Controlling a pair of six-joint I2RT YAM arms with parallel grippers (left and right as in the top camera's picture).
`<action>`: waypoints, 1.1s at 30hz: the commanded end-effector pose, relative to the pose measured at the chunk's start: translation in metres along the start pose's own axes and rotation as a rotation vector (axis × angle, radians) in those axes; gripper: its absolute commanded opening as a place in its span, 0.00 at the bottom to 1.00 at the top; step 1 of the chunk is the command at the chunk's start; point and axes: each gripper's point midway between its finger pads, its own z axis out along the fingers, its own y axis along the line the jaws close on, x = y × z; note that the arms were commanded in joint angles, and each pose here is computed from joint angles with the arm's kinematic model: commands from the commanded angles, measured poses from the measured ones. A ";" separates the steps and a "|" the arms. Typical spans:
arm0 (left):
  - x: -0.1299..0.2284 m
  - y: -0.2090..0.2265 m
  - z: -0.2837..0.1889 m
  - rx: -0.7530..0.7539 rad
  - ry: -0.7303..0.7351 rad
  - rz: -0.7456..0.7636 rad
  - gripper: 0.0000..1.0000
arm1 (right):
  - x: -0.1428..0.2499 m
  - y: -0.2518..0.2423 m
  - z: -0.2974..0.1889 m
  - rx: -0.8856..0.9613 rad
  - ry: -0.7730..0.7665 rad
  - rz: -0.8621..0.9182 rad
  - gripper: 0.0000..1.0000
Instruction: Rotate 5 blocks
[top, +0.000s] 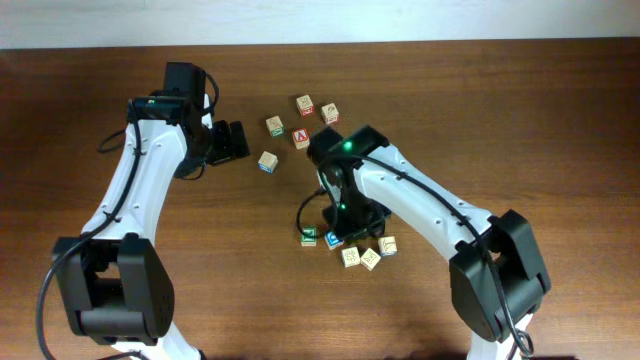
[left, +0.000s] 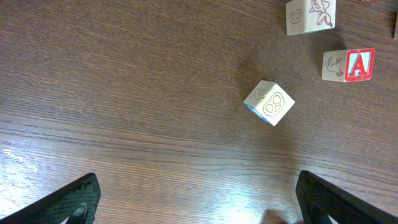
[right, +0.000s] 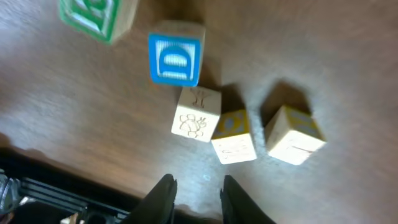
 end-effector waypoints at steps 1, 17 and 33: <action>-0.005 -0.001 -0.003 -0.003 -0.013 0.017 0.99 | 0.008 0.003 0.012 -0.023 0.027 0.011 0.20; -0.005 -0.001 -0.003 -0.003 -0.013 0.017 0.99 | -0.036 -0.020 0.056 0.079 -0.168 -0.007 0.12; -0.005 -0.001 -0.003 -0.003 -0.013 0.017 0.99 | -0.034 -0.003 0.058 -0.013 -0.153 -0.044 0.12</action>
